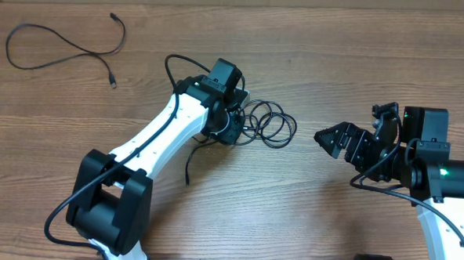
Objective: Untangle cables
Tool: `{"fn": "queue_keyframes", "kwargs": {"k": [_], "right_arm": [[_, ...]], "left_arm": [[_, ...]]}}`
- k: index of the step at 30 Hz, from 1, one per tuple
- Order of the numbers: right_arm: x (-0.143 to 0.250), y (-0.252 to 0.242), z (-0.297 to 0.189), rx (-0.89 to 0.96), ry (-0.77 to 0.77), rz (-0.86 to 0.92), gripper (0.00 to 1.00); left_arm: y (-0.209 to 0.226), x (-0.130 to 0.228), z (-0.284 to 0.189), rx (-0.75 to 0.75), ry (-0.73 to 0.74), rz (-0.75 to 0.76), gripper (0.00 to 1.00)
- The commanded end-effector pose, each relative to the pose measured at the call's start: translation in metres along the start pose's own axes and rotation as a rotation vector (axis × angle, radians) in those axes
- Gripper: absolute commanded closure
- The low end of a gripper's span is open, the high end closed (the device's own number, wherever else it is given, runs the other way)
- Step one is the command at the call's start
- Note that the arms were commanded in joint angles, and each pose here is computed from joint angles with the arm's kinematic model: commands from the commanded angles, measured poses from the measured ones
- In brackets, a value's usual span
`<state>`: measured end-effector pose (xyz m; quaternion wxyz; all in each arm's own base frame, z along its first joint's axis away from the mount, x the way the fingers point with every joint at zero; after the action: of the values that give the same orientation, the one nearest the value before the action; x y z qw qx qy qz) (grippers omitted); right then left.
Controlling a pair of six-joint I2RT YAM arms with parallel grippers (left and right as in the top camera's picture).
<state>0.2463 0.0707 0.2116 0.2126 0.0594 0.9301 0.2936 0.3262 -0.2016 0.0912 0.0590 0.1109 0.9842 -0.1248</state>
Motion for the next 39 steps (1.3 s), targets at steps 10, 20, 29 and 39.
{"fn": "queue_keyframes", "kwargs": {"k": [10, 20, 29, 39], "right_arm": [[-0.006, 0.005, -0.006, -0.012, -0.028, -0.025, 0.00], [-0.007, 0.005, -0.006, -0.014, -0.031, -0.028, 0.00], [-0.012, 0.006, -0.004, -0.020, -0.042, -0.036, 0.00], [-0.015, 0.016, 0.008, -0.130, 0.007, -0.031, 0.00]], "left_arm": [[-0.026, -0.020, -0.054, 0.048, -0.019, -0.029, 0.96], [-0.085, -0.038, -0.173, 0.298, -0.171, 0.045, 0.96], [-0.119, -0.020, -0.299, 0.488, -0.459, 0.181, 0.96], [-0.129, 0.031, -0.408, 0.621, -0.751, 0.244, 0.96]]}}
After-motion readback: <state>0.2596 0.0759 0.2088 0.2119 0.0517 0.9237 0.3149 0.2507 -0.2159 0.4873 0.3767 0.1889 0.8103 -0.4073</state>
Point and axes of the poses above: each gripper's point midway between its finger pads, its own z axis out along the fingers, its own y axis along the line the jaws close on, x = y × z, the point moved 2 cm from there along -z, back along the fingers, and after that the axes turned 10 degrees about -z, right-handed, at the moved point
